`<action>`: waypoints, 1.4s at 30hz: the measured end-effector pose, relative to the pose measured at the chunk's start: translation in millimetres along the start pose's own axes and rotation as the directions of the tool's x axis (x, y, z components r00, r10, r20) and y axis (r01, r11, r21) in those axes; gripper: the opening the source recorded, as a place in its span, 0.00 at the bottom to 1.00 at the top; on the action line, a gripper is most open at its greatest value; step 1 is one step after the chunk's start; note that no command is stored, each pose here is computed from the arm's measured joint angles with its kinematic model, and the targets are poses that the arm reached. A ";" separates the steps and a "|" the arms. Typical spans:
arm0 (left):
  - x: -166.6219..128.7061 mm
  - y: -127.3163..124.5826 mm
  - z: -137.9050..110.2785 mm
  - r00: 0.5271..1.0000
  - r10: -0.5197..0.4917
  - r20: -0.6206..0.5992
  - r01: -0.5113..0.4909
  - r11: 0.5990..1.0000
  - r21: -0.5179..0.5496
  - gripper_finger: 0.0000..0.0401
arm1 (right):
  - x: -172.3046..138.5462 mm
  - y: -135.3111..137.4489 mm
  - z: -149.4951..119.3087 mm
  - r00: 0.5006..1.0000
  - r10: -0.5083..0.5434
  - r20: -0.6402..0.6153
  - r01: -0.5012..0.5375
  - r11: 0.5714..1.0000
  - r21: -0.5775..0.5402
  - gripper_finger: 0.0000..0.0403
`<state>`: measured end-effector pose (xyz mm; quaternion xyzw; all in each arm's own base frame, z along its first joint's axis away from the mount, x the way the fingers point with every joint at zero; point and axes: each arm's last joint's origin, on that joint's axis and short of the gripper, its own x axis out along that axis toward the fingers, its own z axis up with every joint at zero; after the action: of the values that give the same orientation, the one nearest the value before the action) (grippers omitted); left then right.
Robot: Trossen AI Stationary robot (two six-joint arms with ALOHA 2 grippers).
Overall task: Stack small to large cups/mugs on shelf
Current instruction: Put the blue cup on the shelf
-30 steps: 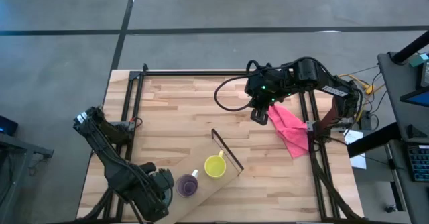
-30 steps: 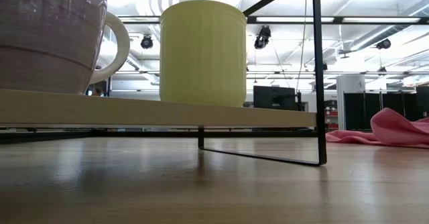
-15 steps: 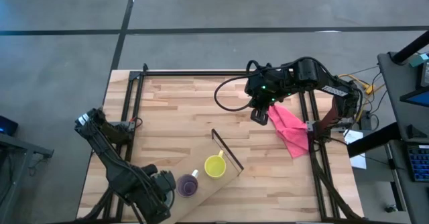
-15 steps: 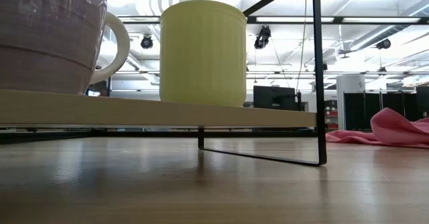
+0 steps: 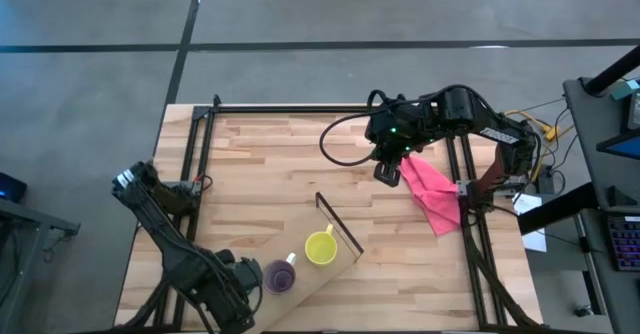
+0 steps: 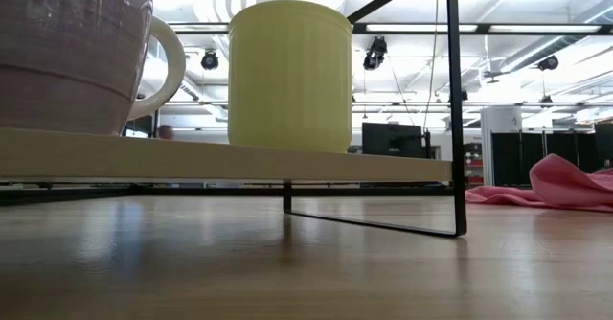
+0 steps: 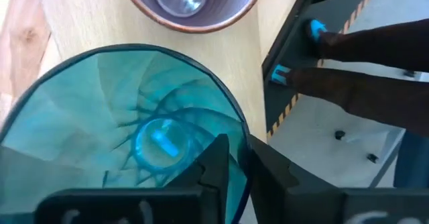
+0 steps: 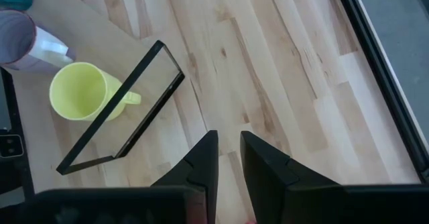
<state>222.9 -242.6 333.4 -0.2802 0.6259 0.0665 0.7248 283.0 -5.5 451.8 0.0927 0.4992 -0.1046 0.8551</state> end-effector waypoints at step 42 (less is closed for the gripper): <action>-0.3 -3.8 -0.8 0.970 0.008 0.241 0.000 1.000 -0.031 0.00 | 0.0 0.0 0.0 1.000 0.000 0.000 0.000 1.000 -0.008 0.15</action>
<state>223.8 -246.1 334.9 -0.2798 0.5326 0.1111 0.7910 283.0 -5.5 451.8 0.0894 0.4996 -0.1029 0.8555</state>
